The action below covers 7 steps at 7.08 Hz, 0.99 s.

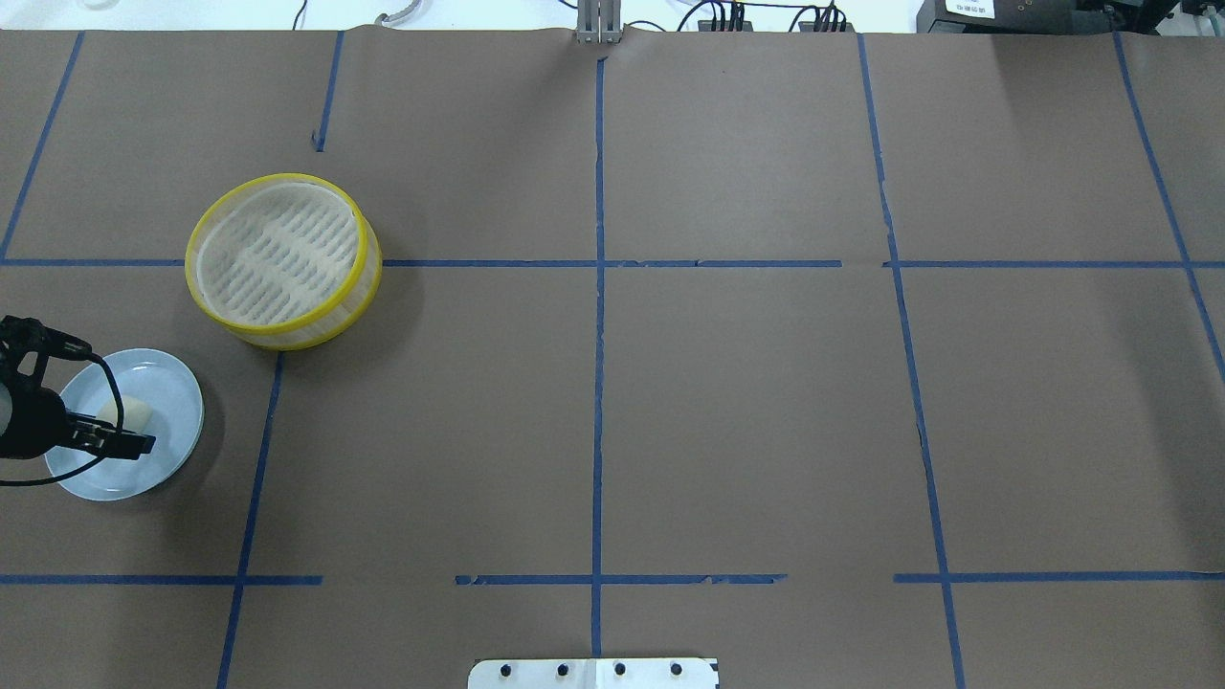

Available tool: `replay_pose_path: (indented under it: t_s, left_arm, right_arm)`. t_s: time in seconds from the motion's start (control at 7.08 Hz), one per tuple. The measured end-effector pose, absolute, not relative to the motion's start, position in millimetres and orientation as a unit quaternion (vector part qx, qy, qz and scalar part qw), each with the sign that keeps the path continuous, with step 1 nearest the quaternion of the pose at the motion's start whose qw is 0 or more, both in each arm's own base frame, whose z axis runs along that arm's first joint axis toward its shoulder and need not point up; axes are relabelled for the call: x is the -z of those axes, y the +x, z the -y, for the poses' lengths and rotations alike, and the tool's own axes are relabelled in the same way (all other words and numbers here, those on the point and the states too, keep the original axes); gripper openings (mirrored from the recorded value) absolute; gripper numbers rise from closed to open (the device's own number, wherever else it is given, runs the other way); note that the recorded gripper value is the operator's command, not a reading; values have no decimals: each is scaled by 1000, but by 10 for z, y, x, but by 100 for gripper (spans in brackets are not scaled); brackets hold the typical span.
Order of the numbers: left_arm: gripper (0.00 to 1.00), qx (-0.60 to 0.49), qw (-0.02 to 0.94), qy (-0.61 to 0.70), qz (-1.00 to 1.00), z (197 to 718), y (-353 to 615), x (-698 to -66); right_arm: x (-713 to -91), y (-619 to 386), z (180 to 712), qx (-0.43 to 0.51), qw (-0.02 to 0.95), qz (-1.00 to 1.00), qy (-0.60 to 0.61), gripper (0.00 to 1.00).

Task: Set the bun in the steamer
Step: 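Close the left gripper on the white bun and lift it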

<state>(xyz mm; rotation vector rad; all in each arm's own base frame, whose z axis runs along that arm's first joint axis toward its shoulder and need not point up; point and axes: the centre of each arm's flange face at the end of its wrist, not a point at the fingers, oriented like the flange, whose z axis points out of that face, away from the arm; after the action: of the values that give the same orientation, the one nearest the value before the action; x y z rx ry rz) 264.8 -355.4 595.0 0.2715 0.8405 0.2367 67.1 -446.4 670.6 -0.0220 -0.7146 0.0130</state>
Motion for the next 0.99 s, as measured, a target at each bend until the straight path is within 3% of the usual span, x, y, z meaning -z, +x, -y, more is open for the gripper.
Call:
replay_pose_path:
  t_s: [0.28,0.99]
  left_arm:
    - [63,-115,897,133,-406,3581,2676,-5949]
    - [41,-112,893,143,-412,3613,2649,-5830]
  right_arm:
    - [-6706,672,4464,-6,937,350,-11,100]
    - [-6706,672,4464,-6,937,350,-11,100]
